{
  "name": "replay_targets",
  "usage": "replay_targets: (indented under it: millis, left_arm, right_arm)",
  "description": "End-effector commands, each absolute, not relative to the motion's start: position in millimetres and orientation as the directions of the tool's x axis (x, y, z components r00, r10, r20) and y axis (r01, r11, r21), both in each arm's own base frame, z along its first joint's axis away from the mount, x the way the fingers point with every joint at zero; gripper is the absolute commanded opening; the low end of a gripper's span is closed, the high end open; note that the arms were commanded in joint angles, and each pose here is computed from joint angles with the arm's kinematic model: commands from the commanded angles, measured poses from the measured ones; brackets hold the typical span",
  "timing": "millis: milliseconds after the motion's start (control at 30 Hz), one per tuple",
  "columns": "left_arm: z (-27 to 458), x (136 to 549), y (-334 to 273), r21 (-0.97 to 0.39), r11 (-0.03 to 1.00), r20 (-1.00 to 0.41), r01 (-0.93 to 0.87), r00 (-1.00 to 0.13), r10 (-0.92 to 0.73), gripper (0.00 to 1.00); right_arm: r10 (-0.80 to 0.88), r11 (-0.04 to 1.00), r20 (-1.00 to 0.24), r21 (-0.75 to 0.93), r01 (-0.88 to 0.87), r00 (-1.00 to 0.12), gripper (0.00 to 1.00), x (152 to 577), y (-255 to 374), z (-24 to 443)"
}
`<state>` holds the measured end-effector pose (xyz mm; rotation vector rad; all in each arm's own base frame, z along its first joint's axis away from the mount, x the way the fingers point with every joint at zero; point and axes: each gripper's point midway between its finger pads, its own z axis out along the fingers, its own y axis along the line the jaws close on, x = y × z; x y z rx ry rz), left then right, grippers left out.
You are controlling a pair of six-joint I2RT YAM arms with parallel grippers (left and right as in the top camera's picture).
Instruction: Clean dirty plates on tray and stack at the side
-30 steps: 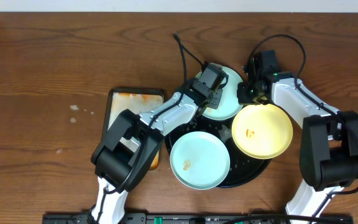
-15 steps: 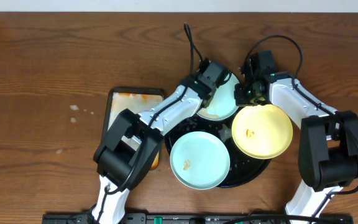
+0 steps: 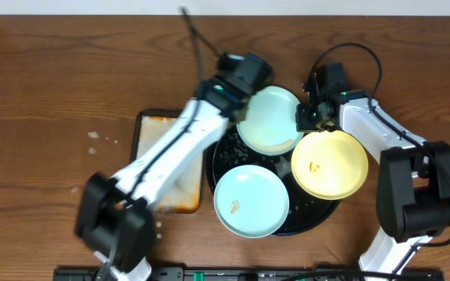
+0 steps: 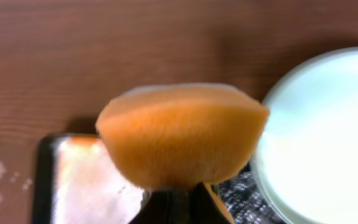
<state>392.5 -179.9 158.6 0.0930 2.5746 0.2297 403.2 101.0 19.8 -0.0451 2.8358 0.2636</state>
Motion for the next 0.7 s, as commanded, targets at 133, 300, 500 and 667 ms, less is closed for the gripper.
replay_targets:
  millis: [133, 300, 500, 667]
  left_arm:
    - [184, 367, -118, 0.024, 0.984, -0.414, -0.178, -0.898, -0.152, 0.08]
    - [167, 352, -80, 0.028, 0.973, -0.298, -0.227, -0.931, -0.209, 0.08]
    - [153, 347, -66, 0.029, 0.974, -0.249, -0.223, -0.946, -0.209, 0.08]
    - [141, 340, -64, 0.043, 0.974, -0.224, -0.221, -0.953, -0.206, 0.08]
  right_arm:
    - [-0.051, 0.998, -0.408, 0.020, -0.065, -0.911, 0.01, 410, 74, 69]
    - [-0.126, 0.991, -0.493, -0.028, -0.129, -0.861, 0.01, 411, 80, 106]
    - [-0.285, 0.955, -0.535, -0.231, -0.187, -0.795, 0.01, 404, 81, 141]
    - [-0.435, 0.867, -0.525, -0.462, -0.184, -0.731, 0.01, 392, 87, 174]
